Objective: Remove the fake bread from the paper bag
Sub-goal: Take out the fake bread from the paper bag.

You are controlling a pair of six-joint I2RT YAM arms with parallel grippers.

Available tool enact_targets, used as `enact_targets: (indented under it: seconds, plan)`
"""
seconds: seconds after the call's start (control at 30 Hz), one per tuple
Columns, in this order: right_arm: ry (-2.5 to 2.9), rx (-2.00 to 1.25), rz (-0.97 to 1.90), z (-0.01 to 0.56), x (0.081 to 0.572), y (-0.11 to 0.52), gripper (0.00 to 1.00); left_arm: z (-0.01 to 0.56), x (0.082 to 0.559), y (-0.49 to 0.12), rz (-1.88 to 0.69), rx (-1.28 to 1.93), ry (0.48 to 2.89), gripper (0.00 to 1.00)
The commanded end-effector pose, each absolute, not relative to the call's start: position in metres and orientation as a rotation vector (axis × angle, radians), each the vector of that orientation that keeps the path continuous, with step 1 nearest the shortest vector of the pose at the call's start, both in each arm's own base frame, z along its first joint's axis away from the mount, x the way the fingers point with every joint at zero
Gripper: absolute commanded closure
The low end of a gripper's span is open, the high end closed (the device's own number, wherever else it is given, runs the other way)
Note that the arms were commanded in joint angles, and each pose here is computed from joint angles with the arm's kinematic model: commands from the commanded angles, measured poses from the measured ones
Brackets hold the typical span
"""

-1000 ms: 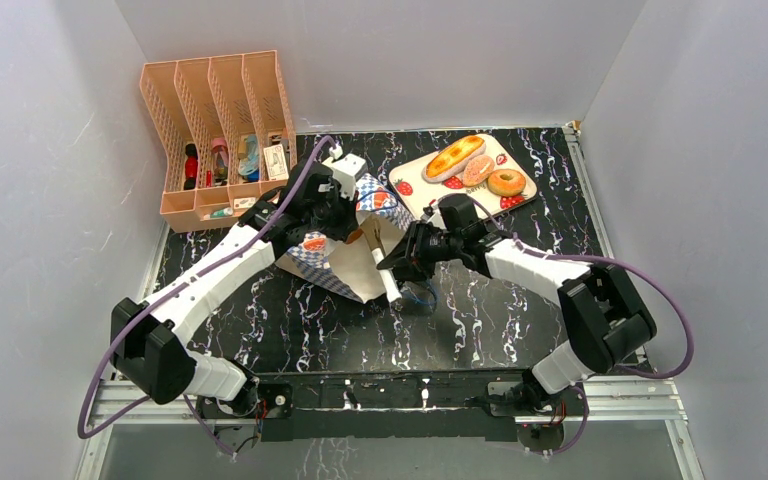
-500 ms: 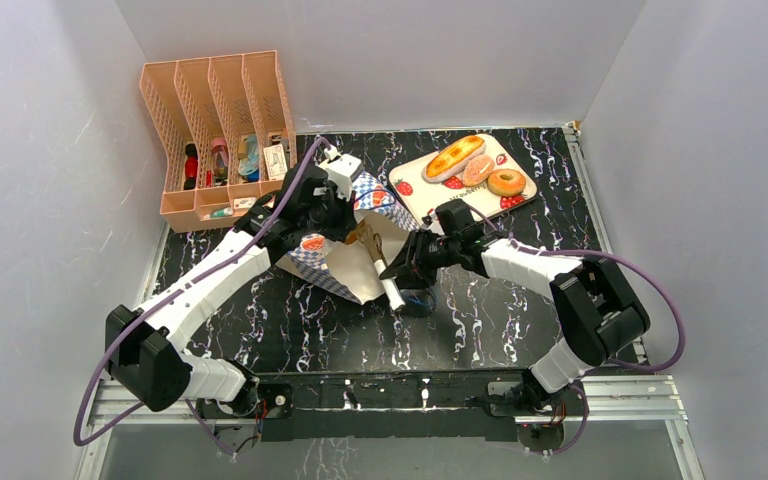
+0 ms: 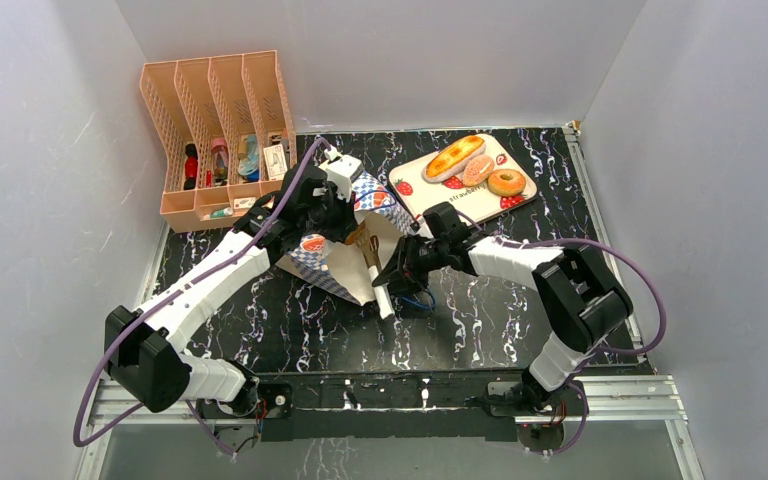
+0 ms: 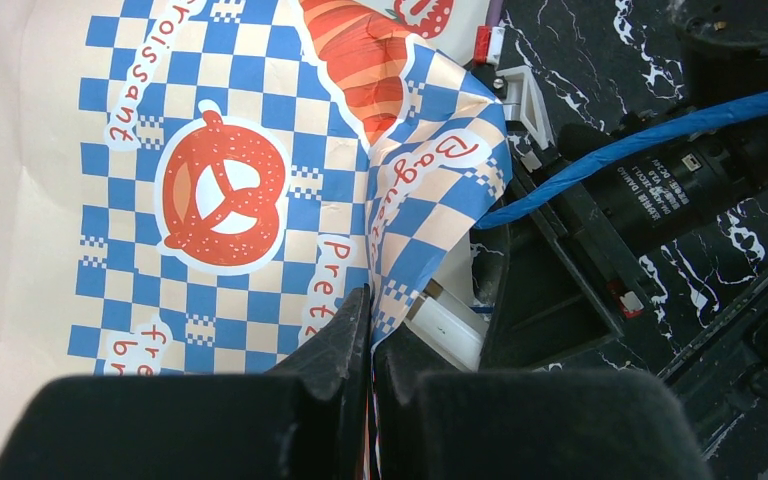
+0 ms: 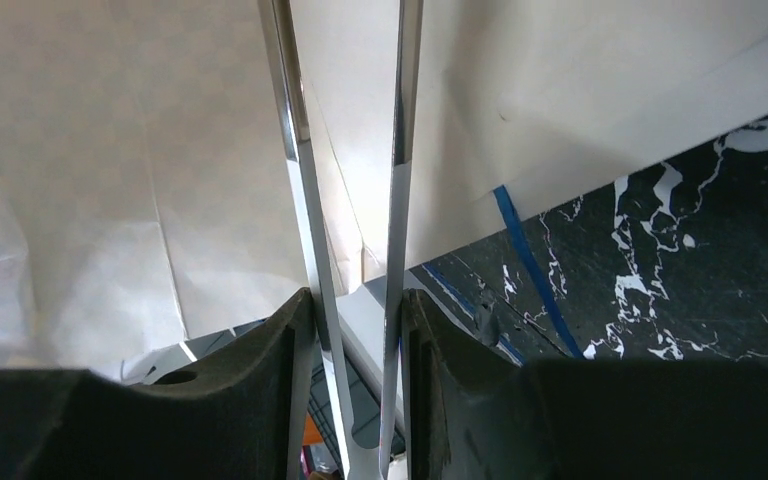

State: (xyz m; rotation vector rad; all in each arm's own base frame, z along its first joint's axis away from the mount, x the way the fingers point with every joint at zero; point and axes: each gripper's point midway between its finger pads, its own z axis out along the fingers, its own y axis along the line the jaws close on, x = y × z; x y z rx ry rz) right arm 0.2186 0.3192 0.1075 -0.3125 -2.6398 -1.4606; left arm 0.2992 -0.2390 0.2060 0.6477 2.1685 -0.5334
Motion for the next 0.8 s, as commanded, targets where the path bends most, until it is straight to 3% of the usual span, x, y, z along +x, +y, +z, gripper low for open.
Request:
enact_targets:
  seconds: [0.0,0.77]
  plan:
    - [-2.638,-0.215,-1.602,0.131,0.237,0.333,0.71,0.236,0.292,-0.245,-0.602,0.649,2.098,1.0]
    - [-2.595,-0.134,-1.655,0.14,0.227,0.335,0.67,0.239,0.288,-0.247,-0.634,0.65,2.102,1.0]
